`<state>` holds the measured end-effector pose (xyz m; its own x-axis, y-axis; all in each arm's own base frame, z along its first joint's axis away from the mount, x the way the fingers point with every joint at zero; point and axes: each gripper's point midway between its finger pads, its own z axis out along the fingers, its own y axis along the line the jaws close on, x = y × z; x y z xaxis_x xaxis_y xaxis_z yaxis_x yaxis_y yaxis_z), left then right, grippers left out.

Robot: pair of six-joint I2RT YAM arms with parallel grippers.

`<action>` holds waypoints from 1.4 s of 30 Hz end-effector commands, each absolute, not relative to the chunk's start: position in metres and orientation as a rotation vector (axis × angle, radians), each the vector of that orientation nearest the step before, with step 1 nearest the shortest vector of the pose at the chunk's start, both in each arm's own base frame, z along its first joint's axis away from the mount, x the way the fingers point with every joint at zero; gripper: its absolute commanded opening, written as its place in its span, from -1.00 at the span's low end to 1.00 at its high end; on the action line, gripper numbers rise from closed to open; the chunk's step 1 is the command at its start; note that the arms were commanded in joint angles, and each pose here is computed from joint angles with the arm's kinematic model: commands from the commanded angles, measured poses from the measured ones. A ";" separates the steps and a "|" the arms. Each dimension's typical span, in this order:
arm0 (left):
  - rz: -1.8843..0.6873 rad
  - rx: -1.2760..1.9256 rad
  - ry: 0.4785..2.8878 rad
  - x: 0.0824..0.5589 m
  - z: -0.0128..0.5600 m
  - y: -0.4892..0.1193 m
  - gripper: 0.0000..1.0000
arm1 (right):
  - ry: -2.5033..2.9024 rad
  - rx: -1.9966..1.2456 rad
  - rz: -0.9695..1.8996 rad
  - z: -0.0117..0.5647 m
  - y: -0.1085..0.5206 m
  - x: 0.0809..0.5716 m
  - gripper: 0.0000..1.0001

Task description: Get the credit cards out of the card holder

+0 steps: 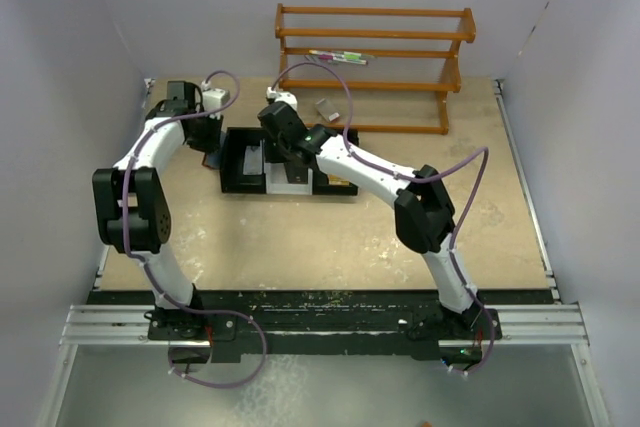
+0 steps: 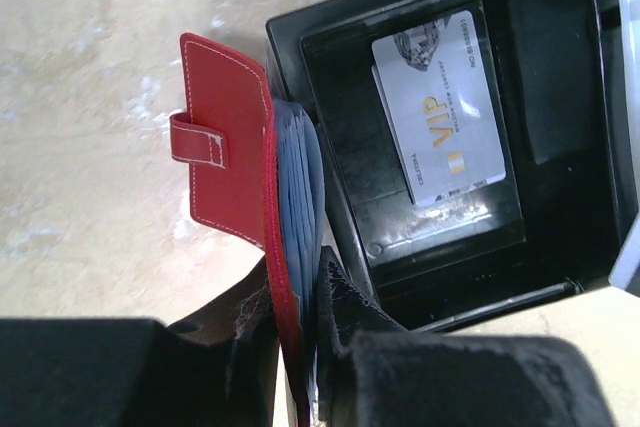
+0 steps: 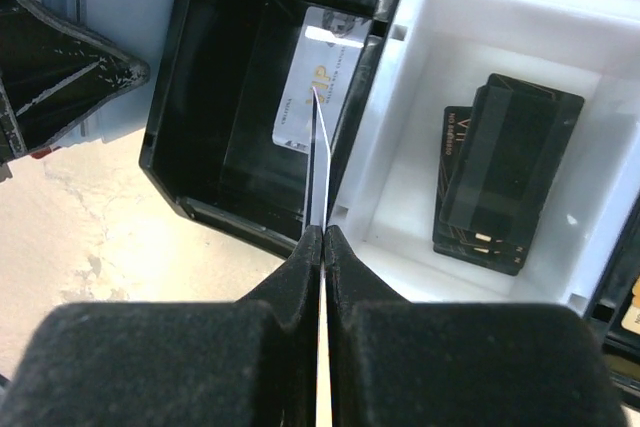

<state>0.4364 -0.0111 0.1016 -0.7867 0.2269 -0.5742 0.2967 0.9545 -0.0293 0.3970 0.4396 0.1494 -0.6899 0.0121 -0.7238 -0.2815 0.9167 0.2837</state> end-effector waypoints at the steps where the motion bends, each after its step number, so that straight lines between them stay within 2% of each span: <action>1: -0.430 0.472 2.439 0.435 0.109 -0.064 -1.00 | 2.246 -0.151 0.516 0.177 0.428 0.398 -1.00; 11: -0.988 0.731 2.334 0.367 0.128 -0.151 -1.00 | 2.293 -0.157 0.358 0.168 0.379 0.383 -1.00; 16: -1.118 0.796 2.292 0.338 0.134 -0.163 -1.00 | 2.315 -0.151 0.224 0.161 0.339 0.373 -1.00; 22: -1.031 0.827 2.294 0.324 0.145 -0.150 -1.00 | 2.303 -0.172 0.054 0.167 0.306 0.369 -1.00; 29: -0.858 0.649 2.317 0.329 0.190 -0.085 -1.00 | 2.314 -0.255 -0.191 0.155 0.279 0.371 -1.00; 33: -0.709 0.672 2.325 0.310 0.213 -0.067 -1.00 | 2.302 -0.320 -0.280 0.142 0.280 0.374 -1.00; 42: -0.692 0.723 2.225 0.263 0.262 -0.077 -1.00 | 2.298 -0.455 -0.443 0.105 0.306 0.380 -1.00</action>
<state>0.2783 -0.0711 0.2340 -0.6639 0.2756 -0.6952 0.6127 0.7334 -0.2944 0.3754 0.3029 0.0939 -0.6943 -0.3917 -0.6038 -0.2000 0.9109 -0.3609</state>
